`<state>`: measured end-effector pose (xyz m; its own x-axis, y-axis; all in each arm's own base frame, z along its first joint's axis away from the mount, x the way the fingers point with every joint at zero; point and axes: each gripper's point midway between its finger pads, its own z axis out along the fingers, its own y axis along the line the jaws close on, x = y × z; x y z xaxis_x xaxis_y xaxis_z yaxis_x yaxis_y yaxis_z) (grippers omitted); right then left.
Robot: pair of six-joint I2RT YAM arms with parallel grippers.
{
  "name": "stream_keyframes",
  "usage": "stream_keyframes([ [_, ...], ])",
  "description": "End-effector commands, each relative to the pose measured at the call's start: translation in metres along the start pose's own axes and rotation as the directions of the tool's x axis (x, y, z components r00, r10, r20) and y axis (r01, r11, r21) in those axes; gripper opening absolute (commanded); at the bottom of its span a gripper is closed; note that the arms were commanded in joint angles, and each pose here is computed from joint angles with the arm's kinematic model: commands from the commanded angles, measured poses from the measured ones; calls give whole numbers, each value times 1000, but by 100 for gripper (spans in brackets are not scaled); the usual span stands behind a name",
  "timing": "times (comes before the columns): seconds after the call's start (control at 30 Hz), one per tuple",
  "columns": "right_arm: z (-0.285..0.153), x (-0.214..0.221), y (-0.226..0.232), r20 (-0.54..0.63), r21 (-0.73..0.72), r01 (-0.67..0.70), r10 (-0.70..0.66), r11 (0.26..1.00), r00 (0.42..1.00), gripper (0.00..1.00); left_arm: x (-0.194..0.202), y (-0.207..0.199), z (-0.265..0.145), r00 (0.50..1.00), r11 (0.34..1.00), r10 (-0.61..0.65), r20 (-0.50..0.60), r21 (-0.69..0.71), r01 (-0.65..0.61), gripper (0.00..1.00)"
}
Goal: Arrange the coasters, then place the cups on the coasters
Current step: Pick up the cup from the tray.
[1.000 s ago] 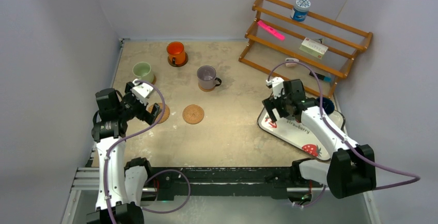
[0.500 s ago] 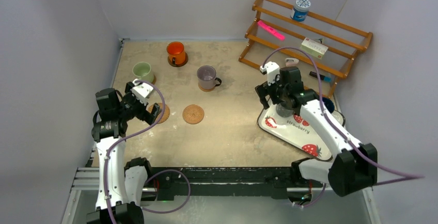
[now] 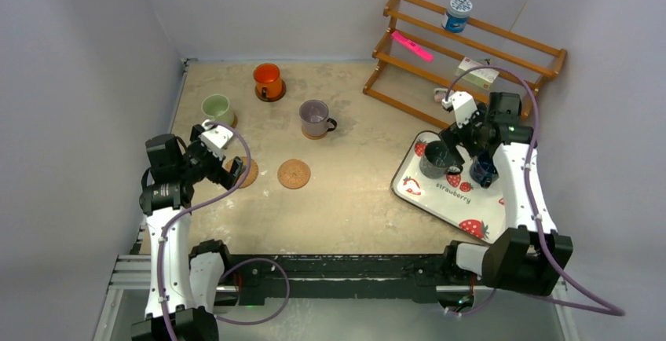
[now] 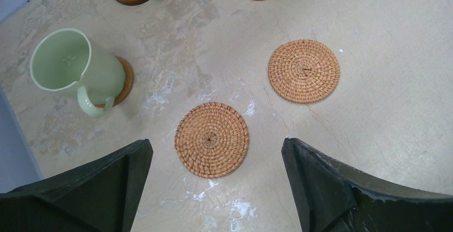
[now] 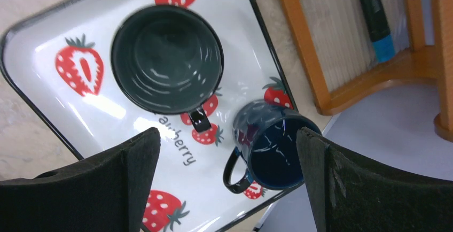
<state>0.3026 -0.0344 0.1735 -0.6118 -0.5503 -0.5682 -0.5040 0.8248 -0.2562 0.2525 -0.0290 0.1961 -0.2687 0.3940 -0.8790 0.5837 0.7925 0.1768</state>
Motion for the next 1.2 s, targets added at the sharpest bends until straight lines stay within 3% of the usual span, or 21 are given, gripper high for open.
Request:
stream_keyframes([
  [0.0, 6, 35, 10, -62, -138, 99, -109, 985, 992, 99, -5, -1, 0, 999, 1000, 26, 28, 11, -27, 100],
  [0.3, 39, 47, 18, -23, -191, 147, -155, 970, 988, 99, -4, 0, 1, 999, 1000, 21, 25, 13, -22, 100],
  [0.53, 56, 60, 36, -46, -309, 124, -145, 943, 988, 94, -3, 0, 1, 1000, 1000, 17, 21, 12, -17, 100],
  [0.77, 66, 78, 46, -67, -324, 136, -167, 936, 984, 87, -4, 0, 1, 1000, 1000, 18, 22, 13, -18, 100],
  [0.9, 66, 79, 57, -51, -361, 121, -149, 925, 987, 75, -4, 0, 1, 1000, 1000, 18, 22, 11, -19, 100],
  [1.0, 66, 82, 61, -52, -367, 108, -136, 924, 989, 59, -4, 1, 1, 1000, 1000, 17, 21, 12, -17, 100],
  [1.07, 65, 81, 62, -51, -358, 98, -124, 929, 991, 44, -3, 1, 1, 1000, 1000, 16, 21, 11, -17, 100],
  [1.17, 58, 78, 60, -42, -329, 97, -117, 939, 992, 14, -4, 0, 1, 1000, 1000, 19, 23, 12, -19, 100],
])
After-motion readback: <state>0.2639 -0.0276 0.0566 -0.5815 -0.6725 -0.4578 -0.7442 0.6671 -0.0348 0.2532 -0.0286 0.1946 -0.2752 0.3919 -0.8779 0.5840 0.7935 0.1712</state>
